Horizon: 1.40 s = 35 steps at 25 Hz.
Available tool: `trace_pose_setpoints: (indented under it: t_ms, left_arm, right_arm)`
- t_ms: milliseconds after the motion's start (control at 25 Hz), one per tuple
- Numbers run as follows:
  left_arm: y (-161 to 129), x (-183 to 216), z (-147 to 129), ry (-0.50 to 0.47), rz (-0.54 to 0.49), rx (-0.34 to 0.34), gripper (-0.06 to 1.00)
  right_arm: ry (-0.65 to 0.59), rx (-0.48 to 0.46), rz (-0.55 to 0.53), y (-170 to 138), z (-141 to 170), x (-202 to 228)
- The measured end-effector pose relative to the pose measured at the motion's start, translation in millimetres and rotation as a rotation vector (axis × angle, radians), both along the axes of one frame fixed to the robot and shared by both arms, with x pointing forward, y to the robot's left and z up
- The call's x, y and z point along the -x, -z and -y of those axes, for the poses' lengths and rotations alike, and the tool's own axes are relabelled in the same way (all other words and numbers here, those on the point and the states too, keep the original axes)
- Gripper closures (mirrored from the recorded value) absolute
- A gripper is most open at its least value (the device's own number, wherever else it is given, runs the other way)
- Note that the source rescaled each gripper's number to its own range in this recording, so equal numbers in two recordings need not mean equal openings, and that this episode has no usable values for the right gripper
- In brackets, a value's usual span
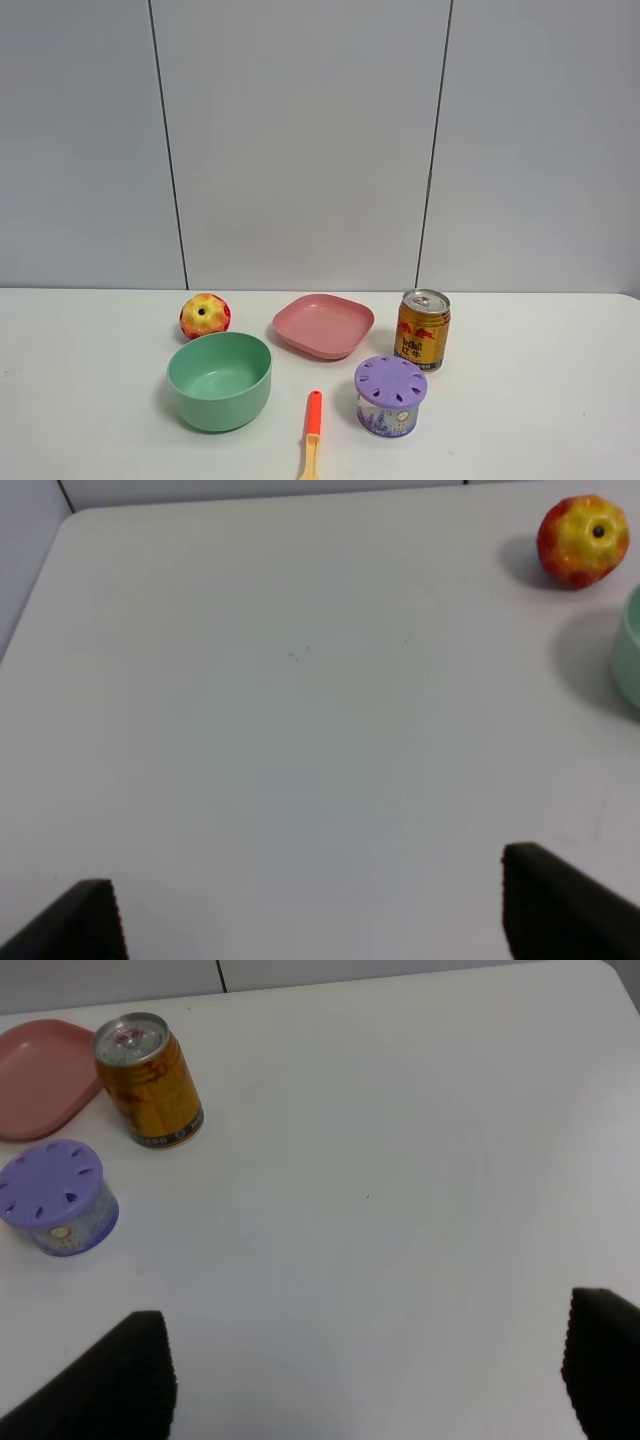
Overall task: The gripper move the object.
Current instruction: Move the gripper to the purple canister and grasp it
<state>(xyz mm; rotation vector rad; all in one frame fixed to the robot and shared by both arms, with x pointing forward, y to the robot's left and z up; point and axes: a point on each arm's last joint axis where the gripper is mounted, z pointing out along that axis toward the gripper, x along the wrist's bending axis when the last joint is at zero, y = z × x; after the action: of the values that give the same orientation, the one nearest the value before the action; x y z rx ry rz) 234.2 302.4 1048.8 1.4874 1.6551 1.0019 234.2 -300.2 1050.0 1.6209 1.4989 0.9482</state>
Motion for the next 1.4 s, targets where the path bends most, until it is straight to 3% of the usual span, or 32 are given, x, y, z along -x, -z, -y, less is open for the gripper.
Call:
trace_pose_setpoints:
  t_ms: [40,1200,1400]
  left_arm:
    - [0.0,0.0,0.0,0.0,0.0,0.0,0.75]
    - [0.0,0.0,0.0,0.0,0.0,0.0,0.75]
    - [0.0,-0.3,3.1,0.051,-0.002,-0.023,0.75]
  right_arm:
    - [0.0,0.0,0.0,0.0,0.0,0.0]
    - [0.0,0.0,0.0,0.0,0.0,0.0]
    - [0.0,0.0,0.0,0.0,0.0,0.0]
